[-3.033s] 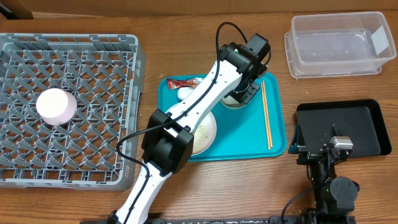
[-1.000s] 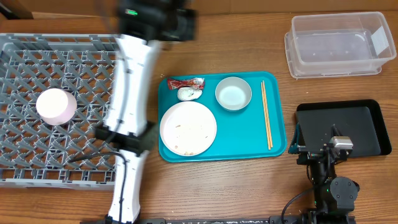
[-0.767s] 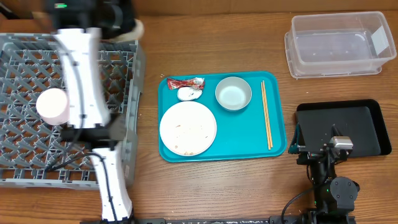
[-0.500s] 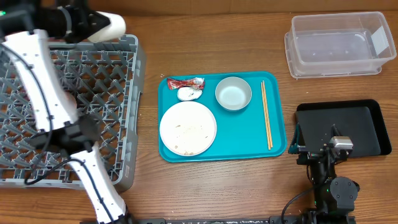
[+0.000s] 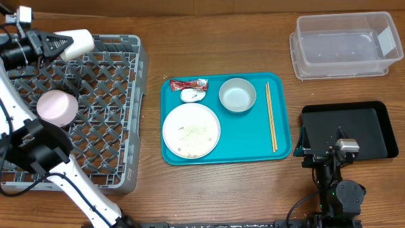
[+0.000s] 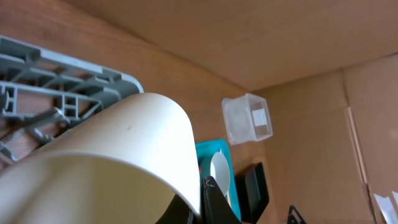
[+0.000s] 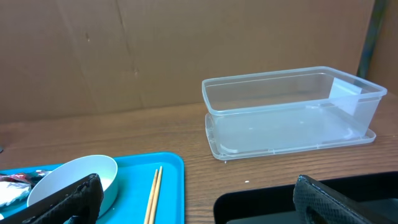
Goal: Sort waste into correct bins and load items into the dishwasher
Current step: 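Carry the white cup to the rack's back-left area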
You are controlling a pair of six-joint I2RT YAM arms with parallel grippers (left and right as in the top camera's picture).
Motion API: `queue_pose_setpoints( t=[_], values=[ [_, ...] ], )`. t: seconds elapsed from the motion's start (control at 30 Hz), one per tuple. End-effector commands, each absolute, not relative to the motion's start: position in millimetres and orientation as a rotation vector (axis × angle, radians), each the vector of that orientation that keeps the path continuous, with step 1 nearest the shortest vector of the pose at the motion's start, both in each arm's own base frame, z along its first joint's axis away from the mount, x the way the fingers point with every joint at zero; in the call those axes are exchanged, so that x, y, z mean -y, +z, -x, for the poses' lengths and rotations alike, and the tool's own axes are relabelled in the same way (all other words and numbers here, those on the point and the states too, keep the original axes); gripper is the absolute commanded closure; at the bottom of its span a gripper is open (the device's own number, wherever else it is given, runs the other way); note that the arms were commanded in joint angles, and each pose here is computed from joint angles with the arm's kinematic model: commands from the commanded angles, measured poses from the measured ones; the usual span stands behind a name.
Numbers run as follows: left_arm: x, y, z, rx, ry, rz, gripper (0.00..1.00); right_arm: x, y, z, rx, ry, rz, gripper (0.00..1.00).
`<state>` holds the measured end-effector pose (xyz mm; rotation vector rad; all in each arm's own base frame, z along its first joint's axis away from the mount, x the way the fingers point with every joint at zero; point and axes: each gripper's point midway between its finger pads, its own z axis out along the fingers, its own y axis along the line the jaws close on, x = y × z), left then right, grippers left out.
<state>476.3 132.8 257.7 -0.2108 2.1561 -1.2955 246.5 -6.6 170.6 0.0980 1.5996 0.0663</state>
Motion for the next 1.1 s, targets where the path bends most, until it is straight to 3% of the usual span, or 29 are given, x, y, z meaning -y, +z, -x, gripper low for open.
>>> queue_pose_setpoints(
  t=[0.0, 0.57, 1.07],
  values=[
    [-142.2, 258.3, -477.1, -1.988, -1.357, 0.114, 0.96, 9.0, 169.6, -246.3, -1.591, 0.055, -0.104, 0.0],
    [-170.3, 176.0, -487.5, -1.77, -1.461, 0.103, 0.96, 9.0, 169.6, -246.3, -1.591, 0.054, -0.103, 0.0],
    [-167.6, 160.3, -501.4, -1.816, -1.374, 0.045, 0.95, 9.0, 169.6, -246.3, -1.591, 0.054, -0.103, 0.0]
  ],
)
